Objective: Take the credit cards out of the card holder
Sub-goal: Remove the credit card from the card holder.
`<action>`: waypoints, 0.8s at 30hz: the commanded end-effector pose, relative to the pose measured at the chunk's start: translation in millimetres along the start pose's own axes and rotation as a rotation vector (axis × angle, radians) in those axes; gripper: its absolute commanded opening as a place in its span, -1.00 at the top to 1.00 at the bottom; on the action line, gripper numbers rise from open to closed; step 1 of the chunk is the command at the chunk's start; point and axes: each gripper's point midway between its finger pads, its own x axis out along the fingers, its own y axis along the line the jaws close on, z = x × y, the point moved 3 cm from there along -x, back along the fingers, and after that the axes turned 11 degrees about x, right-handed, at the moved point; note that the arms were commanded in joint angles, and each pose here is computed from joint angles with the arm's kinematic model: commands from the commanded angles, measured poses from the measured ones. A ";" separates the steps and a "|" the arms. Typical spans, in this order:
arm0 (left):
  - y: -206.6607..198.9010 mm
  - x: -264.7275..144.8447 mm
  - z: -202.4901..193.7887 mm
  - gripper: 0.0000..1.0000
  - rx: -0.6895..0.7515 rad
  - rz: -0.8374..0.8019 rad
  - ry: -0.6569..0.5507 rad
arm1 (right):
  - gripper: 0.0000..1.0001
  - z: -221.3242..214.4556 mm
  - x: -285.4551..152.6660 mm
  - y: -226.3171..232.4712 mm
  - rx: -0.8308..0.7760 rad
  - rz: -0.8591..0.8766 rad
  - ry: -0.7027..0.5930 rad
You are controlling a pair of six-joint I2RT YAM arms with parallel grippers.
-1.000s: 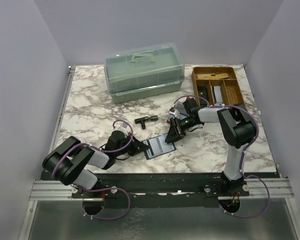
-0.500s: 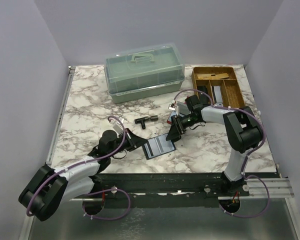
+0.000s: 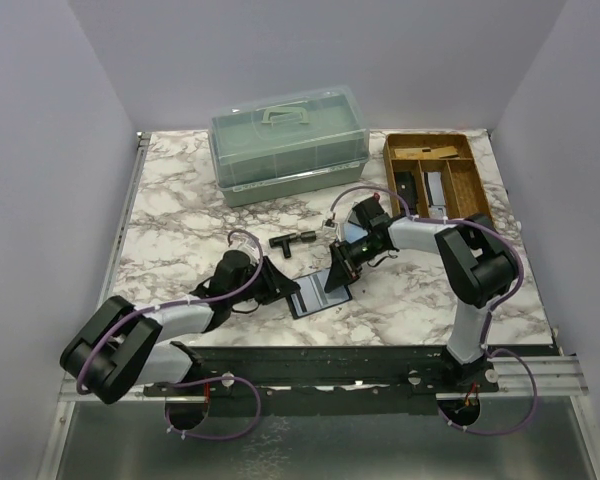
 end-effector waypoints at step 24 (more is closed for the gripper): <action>47.7 20.3 -14.8 0.50 -0.074 0.259 0.109 | 0.70 -9.9 17.6 -39.4 0.080 -0.225 0.027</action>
